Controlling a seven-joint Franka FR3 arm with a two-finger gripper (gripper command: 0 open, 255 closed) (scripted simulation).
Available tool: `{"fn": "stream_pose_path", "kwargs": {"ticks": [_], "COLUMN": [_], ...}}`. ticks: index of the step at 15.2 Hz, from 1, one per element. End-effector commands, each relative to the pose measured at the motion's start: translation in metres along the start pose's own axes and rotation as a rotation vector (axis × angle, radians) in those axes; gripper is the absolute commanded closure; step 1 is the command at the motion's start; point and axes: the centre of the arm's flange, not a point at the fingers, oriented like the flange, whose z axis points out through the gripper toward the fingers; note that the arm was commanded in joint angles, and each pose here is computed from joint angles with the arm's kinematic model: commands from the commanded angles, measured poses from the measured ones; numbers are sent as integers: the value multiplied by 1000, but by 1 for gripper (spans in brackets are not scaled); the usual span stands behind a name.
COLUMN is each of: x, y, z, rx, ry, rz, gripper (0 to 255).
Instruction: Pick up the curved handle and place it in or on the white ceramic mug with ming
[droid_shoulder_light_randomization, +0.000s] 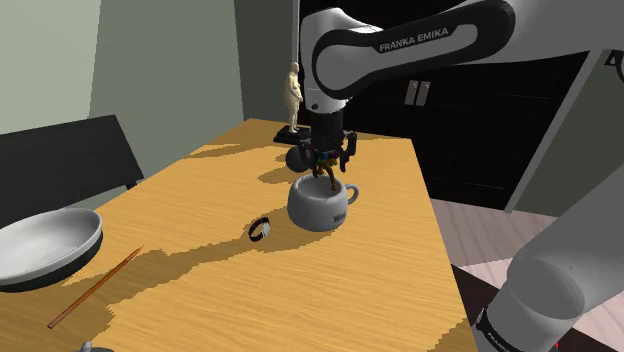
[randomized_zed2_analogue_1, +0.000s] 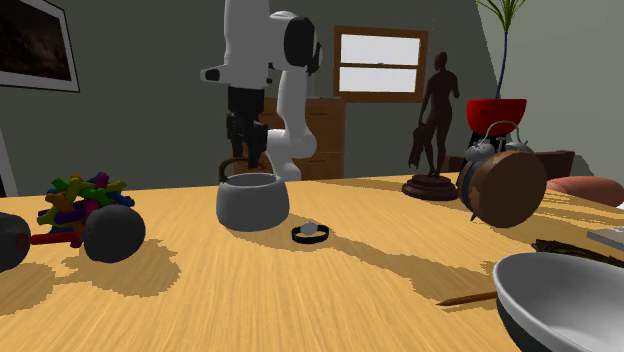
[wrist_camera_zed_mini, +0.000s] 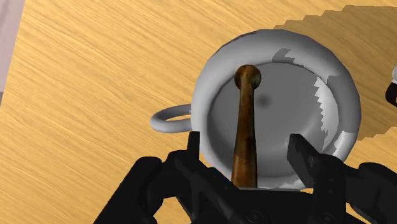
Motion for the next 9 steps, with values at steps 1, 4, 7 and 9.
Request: {"fn": "stream_pose_path", "kwargs": {"ticks": [1,4,7,9], "x": [0,0,0,0], "y": [0,0,0,0], "z": [0,0,-40,-50], "rx": [0,0,0,0], "ry": [-1,-1,-1,-1], "rz": [0,0,0,0], "gripper": [0,0,0,0]}}
